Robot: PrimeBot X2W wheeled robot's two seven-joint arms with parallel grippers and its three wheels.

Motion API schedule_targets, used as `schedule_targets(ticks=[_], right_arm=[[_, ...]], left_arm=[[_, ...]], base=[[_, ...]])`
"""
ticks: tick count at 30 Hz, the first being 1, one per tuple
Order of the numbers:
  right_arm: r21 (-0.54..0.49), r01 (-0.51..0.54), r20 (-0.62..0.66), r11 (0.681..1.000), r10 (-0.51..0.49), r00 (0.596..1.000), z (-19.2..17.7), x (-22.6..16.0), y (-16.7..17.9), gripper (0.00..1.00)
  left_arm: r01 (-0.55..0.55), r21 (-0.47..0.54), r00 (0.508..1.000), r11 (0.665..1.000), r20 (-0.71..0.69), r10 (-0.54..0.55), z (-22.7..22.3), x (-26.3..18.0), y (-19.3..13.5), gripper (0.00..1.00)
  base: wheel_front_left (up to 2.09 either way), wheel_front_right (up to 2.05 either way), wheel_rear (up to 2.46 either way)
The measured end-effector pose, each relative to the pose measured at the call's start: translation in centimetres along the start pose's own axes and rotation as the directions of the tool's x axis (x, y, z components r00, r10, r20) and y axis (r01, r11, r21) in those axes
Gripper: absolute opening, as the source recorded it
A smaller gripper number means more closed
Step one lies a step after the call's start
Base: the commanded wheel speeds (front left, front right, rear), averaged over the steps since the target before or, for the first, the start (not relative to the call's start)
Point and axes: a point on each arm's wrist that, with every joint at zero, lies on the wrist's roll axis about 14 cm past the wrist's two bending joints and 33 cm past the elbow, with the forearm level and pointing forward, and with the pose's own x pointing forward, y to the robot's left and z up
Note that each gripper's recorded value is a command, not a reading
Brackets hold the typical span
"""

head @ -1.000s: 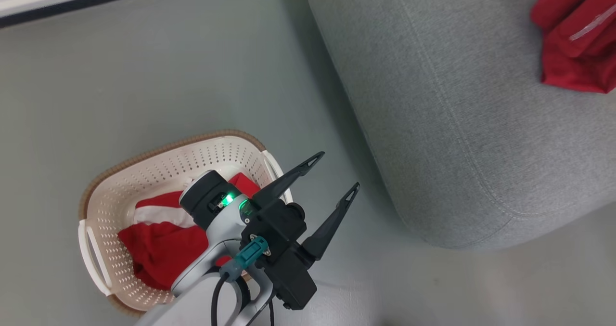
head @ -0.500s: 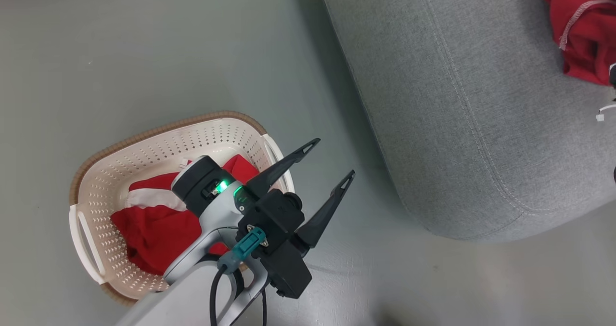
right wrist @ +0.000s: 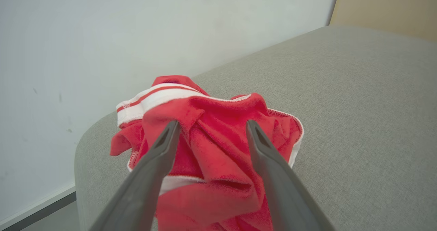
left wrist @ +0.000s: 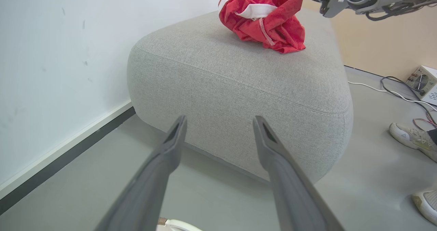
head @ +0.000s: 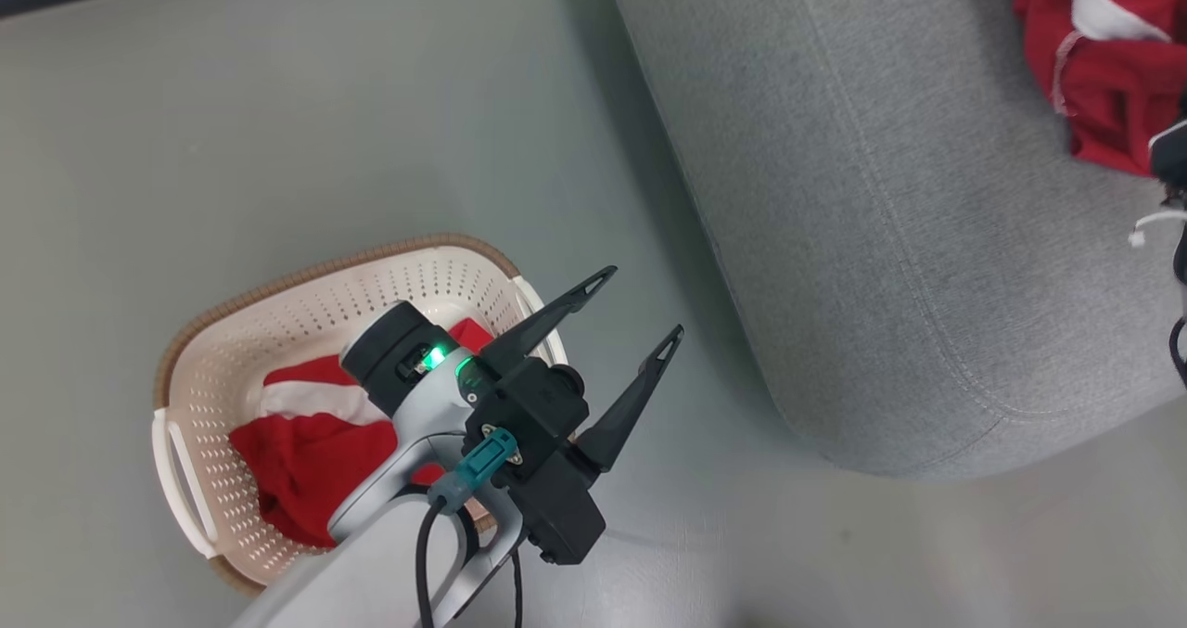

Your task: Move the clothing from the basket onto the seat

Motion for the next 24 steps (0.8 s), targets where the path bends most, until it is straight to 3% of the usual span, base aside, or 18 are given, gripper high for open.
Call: schedule_targets(ticks=[9, 24], right_arm=[[-0.024, -0.025, -0.031, 0.999, 0.024, 0.999, -1.1, -2.8, -0.6, 1.0], [-0.025, -0.23, 0.037, 0.973, 0.231, 0.972, -0.7, -8.4, 5.0, 1.0]], left_arm=[[-0.029, 0.011, 0.999, 1.0, 0.038, 0.029, 1.8, -0.3, -0.6, 1.0], [-0.263, -0.053, 0.961, 0.963, 0.072, 0.266, 3.4, -4.6, 0.8, 1.0]], base=[[0.0, 0.0, 0.0], [0.0, 0.0, 0.0]])
